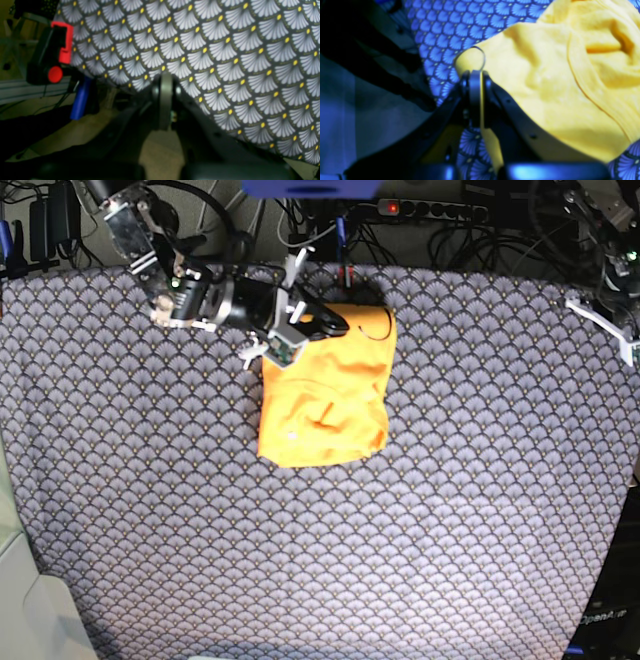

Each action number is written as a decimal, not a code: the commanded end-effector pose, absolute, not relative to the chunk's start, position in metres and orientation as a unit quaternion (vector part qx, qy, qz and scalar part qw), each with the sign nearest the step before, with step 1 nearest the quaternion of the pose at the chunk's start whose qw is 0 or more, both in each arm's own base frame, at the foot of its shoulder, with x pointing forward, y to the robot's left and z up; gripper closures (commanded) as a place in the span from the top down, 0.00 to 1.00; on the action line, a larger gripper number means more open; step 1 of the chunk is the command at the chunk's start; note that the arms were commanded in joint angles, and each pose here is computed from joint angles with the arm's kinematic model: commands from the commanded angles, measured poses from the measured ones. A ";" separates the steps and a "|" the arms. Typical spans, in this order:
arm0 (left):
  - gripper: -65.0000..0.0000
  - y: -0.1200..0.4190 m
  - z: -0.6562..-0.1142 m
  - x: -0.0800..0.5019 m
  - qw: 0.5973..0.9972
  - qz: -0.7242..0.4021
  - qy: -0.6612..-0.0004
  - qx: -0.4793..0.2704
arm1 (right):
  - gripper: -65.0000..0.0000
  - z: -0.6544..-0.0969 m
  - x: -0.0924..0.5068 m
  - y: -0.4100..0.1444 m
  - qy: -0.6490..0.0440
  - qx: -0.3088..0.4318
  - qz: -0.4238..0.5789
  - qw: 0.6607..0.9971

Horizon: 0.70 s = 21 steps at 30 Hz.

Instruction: Fold the T-shirt properly

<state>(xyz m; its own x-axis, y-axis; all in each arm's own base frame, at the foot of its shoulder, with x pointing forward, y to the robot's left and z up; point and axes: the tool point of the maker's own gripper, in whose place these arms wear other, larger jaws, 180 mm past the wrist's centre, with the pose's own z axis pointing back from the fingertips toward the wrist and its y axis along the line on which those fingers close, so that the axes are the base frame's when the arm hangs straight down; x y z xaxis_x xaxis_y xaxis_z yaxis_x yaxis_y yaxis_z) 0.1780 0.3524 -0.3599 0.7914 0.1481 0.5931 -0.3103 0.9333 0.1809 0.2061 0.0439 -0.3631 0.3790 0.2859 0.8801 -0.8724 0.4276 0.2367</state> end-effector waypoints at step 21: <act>0.00 0.368 -0.328 0.139 0.939 0.027 -0.286 0.191 | 0.00 -0.326 0.141 0.013 -0.398 0.360 0.404 0.741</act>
